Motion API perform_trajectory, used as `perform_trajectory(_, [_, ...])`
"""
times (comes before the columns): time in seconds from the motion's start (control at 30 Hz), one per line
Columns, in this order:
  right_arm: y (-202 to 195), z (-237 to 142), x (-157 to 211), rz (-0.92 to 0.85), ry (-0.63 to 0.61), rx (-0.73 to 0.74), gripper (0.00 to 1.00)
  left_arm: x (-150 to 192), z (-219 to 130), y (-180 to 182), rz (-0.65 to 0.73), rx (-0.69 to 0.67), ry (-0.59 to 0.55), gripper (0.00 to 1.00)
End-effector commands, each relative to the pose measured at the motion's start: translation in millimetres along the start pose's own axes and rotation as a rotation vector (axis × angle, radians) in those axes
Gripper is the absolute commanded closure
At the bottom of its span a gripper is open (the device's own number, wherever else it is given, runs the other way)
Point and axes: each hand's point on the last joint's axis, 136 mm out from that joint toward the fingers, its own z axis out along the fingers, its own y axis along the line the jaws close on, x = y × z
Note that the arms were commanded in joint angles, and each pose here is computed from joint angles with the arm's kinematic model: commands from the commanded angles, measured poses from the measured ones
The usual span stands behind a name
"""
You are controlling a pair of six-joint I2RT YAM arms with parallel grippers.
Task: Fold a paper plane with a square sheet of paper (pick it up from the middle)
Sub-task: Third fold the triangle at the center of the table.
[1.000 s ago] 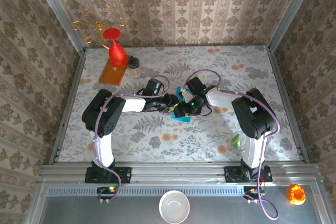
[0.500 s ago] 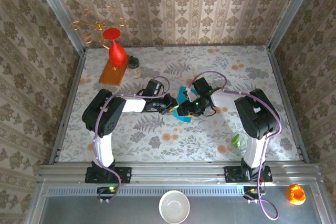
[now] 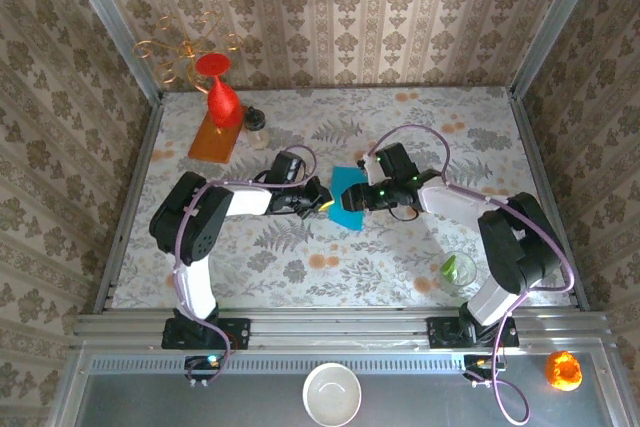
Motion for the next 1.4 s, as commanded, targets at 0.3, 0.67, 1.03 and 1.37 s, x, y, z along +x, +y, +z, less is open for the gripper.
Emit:
perform_trajectory(0.3, [39.1, 12.9, -4.3, -0.474, -0.18, 0.045, 0.31, -12.1, -30.8, 1.7, -0.079, 0.005, -0.102, 0.98])
perform_trajectory(0.67, [51.1, 47.7, 22.9, -0.769, -0.117, 0.035, 0.33, -11.6, -31.3, 0.9, -0.092, 0.009, -0.101, 0.98])
perform_trajectory(1.03, [30.2, 44.7, 6.1, -0.788, -0.219, 0.189, 0.49, -11.7, -31.7, 1.2, -0.096, 0.008, -0.1, 0.98])
perform_trajectory(1.37, [33.6, 40.5, 8.1, -0.784, -0.238, 0.17, 0.62, -11.2, -30.2, 1.6, -0.097, 0.009, -0.093, 0.98])
